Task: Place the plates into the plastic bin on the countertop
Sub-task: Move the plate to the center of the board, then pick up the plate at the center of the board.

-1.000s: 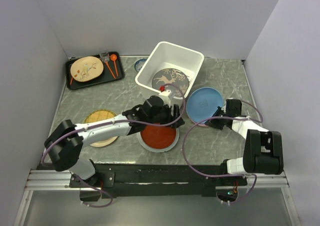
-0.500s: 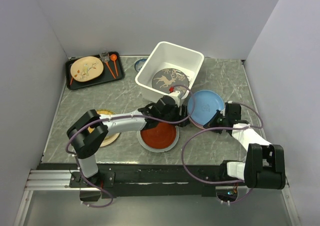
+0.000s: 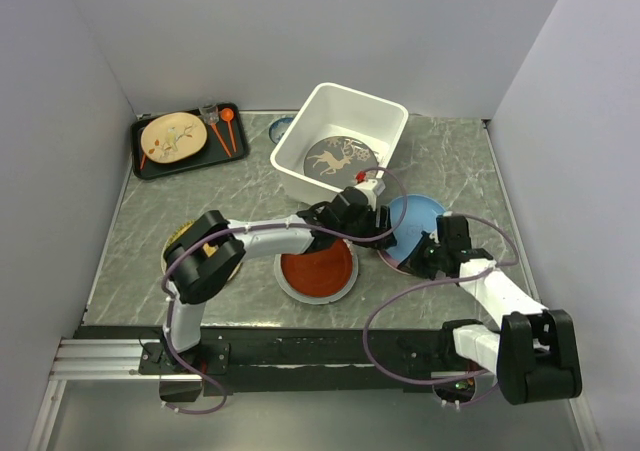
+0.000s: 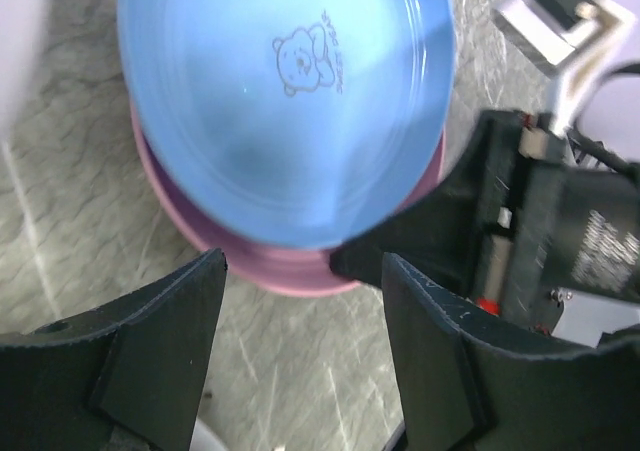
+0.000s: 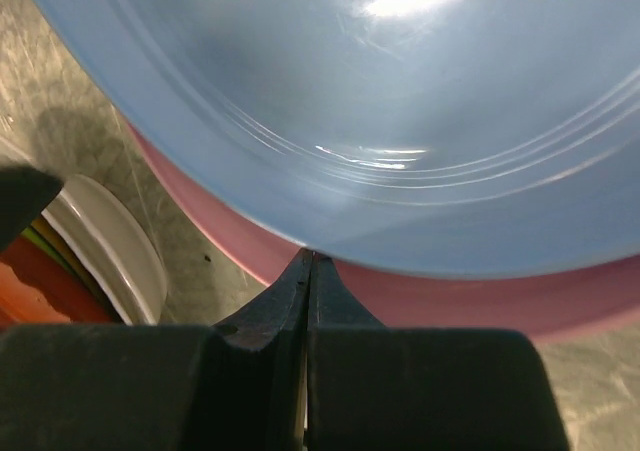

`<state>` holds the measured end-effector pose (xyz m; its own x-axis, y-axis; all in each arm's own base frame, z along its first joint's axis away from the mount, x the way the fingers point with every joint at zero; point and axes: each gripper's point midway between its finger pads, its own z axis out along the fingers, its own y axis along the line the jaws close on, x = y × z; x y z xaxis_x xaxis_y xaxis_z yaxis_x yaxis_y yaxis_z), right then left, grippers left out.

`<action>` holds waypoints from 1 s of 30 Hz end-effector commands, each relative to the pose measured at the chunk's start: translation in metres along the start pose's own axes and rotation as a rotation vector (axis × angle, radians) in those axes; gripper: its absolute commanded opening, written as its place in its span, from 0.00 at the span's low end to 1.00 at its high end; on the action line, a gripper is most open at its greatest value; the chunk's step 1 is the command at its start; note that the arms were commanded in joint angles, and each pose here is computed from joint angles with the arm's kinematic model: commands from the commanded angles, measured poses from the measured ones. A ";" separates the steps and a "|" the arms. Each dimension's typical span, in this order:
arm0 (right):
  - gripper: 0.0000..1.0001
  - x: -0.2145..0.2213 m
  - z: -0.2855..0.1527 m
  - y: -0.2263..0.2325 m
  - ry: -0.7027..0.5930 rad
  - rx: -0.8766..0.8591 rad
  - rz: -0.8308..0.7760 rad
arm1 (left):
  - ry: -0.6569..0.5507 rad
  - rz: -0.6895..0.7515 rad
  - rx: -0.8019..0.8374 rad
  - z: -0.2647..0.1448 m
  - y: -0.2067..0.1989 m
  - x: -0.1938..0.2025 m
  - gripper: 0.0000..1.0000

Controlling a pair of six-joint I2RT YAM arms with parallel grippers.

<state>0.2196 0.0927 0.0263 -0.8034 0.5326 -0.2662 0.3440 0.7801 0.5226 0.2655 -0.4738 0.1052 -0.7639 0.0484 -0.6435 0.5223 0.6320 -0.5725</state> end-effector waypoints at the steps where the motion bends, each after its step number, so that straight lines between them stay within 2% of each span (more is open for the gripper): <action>1: 0.00 0.004 -0.007 -0.005 -0.010 0.034 0.002 | -0.032 -0.013 0.033 0.011 -0.013 -0.011 0.68; 7: 0.00 0.006 -0.010 -0.006 -0.015 0.029 -0.001 | -0.045 -0.021 -0.035 0.016 -0.001 -0.012 0.69; 19: 0.00 0.006 -0.011 -0.005 -0.017 0.023 -0.007 | -0.021 -0.043 -0.046 0.039 0.006 -0.005 0.68; 30: 0.00 0.007 -0.011 -0.002 -0.013 0.008 -0.011 | 0.051 -0.059 -0.071 0.059 0.022 0.018 0.66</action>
<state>0.2120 0.0894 0.0322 -0.7952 0.5366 -0.2822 0.3481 0.7852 0.5122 0.2818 -0.5051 0.0727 -0.7768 0.0447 -0.6281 0.4935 0.6629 -0.5631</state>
